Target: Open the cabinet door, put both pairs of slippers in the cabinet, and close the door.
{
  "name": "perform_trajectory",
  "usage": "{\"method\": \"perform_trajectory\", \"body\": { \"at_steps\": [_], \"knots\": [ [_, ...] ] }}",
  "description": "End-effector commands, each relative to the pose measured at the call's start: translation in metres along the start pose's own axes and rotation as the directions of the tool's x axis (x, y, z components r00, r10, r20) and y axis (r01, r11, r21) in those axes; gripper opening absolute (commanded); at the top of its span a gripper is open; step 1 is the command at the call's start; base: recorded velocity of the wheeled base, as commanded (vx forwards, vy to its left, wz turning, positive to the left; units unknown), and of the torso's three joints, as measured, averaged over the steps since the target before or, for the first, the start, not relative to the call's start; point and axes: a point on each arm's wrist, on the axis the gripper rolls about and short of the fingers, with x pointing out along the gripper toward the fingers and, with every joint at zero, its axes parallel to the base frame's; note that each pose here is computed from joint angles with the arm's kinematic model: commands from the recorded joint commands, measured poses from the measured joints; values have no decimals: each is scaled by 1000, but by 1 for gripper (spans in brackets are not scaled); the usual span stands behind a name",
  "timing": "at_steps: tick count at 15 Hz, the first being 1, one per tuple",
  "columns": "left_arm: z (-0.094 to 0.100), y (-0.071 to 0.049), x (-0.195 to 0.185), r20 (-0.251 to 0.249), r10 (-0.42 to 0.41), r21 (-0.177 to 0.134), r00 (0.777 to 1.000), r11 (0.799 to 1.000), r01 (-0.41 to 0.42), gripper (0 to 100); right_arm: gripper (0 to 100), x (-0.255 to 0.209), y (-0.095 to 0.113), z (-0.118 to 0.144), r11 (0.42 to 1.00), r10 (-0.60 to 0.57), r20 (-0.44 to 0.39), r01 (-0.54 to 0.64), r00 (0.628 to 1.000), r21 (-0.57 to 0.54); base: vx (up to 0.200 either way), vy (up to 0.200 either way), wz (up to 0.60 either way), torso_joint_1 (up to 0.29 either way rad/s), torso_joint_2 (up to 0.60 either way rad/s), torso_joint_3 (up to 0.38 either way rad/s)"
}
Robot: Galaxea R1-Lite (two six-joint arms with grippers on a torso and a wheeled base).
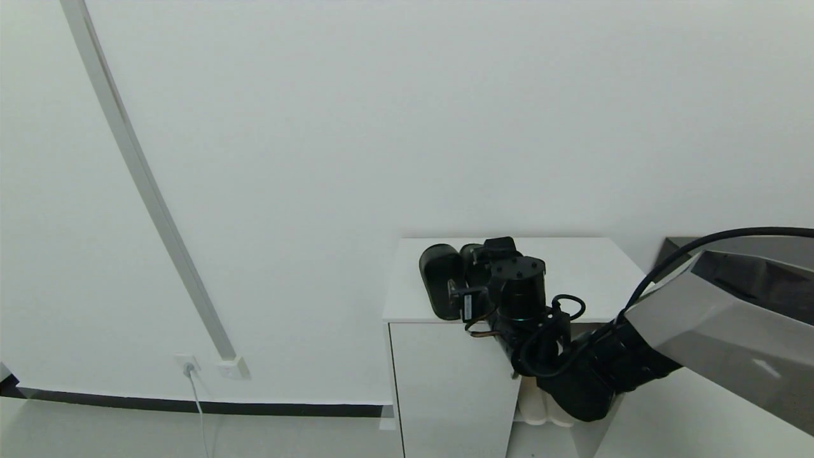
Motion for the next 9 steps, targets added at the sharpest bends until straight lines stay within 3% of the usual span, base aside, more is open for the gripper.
{"method": "perform_trajectory", "body": {
  "at_steps": [1,7,9],
  "knots": [
    [0,0,0,0,0,0,1000,1000,0,0,100,2,0,-7,1000,-1,-14,1,1000,-9,200,0,0,7,7,7],
    [-1,0,0,-2,2,-2,1000,1000,-2,0,100,14,0,-33,1000,-7,-65,7,998,0,200,0,0,6,3,-1],
    [-1,0,0,-2,2,-2,1000,1000,-2,0,100,16,1,-38,1000,-4,-64,4,998,1,0,0,0,0,0,0]
  ]
}}
